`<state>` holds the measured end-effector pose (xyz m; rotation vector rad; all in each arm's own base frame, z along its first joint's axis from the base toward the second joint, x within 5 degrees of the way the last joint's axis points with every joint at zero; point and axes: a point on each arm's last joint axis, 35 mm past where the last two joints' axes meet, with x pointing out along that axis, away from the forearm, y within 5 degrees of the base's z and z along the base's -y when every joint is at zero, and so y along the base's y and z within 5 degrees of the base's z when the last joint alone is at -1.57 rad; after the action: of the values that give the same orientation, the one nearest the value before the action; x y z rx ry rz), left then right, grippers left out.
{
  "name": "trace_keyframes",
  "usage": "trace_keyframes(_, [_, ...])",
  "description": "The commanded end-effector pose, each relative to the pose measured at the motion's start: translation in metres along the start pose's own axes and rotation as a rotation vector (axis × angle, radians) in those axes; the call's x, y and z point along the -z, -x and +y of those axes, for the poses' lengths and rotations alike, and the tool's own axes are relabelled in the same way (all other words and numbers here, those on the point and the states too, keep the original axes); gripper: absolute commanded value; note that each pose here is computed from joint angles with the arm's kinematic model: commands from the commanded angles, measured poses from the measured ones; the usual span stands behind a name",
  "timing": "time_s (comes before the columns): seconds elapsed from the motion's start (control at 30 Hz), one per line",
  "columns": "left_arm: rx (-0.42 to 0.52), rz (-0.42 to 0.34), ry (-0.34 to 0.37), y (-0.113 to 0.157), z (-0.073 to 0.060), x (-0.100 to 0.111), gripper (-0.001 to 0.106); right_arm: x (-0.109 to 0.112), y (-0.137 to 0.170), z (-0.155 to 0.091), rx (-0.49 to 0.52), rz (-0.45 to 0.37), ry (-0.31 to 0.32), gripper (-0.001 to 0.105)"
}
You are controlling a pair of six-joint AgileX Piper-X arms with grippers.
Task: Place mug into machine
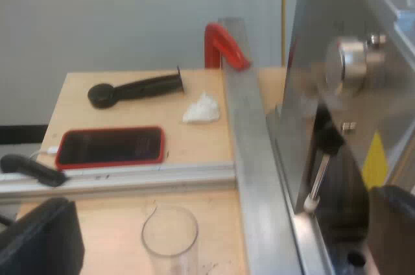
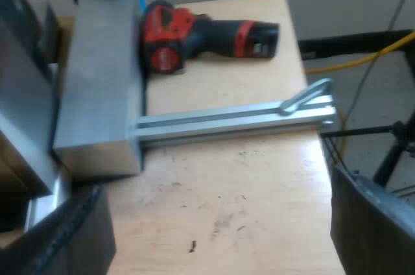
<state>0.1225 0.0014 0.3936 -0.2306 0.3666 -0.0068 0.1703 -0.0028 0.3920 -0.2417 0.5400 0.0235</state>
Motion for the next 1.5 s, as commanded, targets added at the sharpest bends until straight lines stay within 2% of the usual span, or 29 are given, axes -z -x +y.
trace_keyframes(0.03, [-0.021,-0.008,-0.023,0.011,0.0,0.002,0.091,0.004,0.016,-0.01,0.046,-0.01,0.039,0.071])
trace_keyframes(0.07, [-0.033,-0.014,-0.023,0.014,0.001,0.002,0.091,0.004,0.019,-0.011,0.057,-0.014,0.038,0.071])
trace_keyframes(0.17, [-0.055,-0.057,-0.032,0.037,0.001,0.008,0.091,0.008,0.045,-0.009,0.074,-0.093,0.041,0.071])
trace_keyframes(0.23, [-0.056,-0.075,-0.038,0.048,0.001,0.011,0.091,0.014,0.057,-0.007,0.078,-0.13,0.068,0.071])
trace_keyframes(0.3, [-0.051,-0.097,-0.039,0.063,0.001,0.017,0.091,0.025,0.069,-0.003,0.087,-0.165,0.095,0.071])
trace_keyframes(0.47, [-0.039,-0.159,-0.044,0.091,0.001,0.027,0.091,0.056,0.091,0.007,0.111,-0.237,0.096,0.071])
trace_keyframes(0.7, [-0.029,-0.21,-0.047,0.126,0.003,0.05,0.091,0.098,0.117,0.02,0.143,-0.345,0.078,0.071])
trace_keyframes(0.83, [-0.026,-0.245,-0.079,0.145,0.005,0.065,0.091,0.114,0.129,0.025,0.147,-0.363,0.066,0.071])
trace_keyframes(0.93, [-0.033,-0.211,-0.092,0.144,0.005,0.069,0.091,0.119,0.128,0.026,0.134,-0.322,0.065,0.071])
trace_keyframes(1.0, [-0.042,-0.163,-0.09,0.143,0.007,0.074,0.091,0.122,0.13,0.027,0.12,-0.288,0.062,0.071])
trace_keyframes(1.23, [-0.083,0.007,-0.095,0.146,0.011,0.092,0.091,0.121,0.13,0.031,0.011,-0.317,0.078,0.071])
trace_keyframes(1.33, [-0.084,0.01,-0.094,0.145,0.011,0.093,0.091,0.122,0.127,0.032,0.008,-0.31,0.075,0.071])
trace_keyframes(1.43, [-0.085,-0.024,-0.09,0.139,0.011,0.09,0.091,0.125,0.119,0.032,0.003,-0.293,0.074,0.071])
trace_keyframes(1.5, [-0.078,-0.06,-0.092,0.126,0.012,0.088,0.091,0.129,0.107,0.033,-0.007,-0.285,0.074,0.071])
